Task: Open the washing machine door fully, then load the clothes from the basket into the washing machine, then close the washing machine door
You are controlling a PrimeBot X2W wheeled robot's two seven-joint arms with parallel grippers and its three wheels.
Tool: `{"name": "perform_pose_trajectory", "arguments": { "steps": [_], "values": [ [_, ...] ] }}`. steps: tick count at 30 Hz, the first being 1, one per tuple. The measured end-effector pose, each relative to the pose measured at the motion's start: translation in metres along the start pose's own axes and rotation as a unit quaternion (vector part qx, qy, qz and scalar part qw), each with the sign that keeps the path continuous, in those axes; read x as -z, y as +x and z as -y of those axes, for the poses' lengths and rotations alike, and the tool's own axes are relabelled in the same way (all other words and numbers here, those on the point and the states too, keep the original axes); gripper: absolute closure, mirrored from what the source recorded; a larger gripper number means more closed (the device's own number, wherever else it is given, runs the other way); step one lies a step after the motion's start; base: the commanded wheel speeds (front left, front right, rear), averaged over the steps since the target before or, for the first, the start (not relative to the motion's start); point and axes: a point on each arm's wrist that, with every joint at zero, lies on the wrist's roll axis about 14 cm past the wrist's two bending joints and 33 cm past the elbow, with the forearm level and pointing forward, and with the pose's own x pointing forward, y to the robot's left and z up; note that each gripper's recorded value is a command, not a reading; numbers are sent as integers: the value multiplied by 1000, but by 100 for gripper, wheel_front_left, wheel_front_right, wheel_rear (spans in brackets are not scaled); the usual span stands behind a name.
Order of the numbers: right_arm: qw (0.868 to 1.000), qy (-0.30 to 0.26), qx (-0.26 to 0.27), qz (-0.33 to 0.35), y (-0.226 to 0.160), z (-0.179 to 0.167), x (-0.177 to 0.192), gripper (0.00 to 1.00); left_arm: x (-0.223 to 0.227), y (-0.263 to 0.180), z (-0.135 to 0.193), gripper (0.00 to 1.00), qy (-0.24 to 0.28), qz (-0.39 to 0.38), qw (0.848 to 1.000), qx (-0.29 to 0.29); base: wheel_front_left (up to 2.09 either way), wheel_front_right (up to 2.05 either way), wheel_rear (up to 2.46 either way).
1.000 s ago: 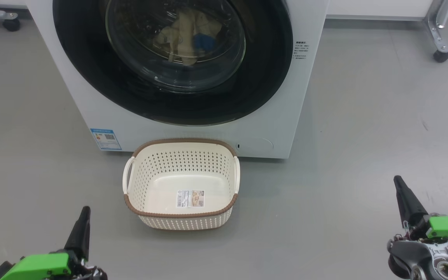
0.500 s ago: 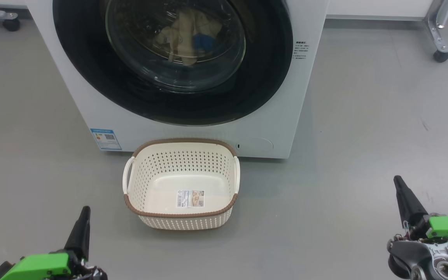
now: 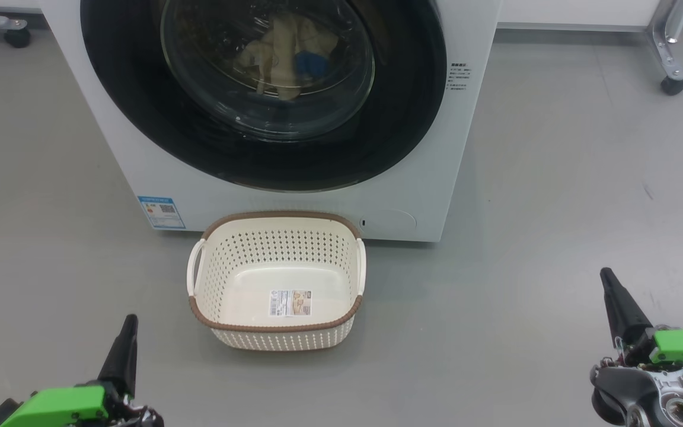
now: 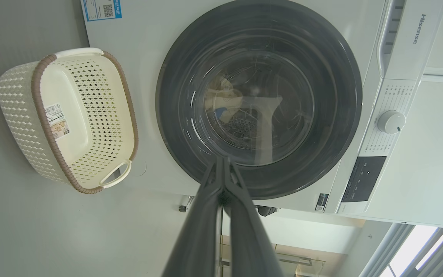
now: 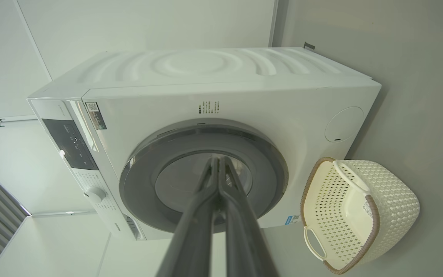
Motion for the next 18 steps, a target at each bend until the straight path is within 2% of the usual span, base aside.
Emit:
{"name": "perform_pose_trajectory", "arguments": {
  "steps": [18],
  "values": [
    [1000,0,0,0,0,0,0,100,0,0,0,100,0,0,1000,0,0,0,0]
  ]
}}
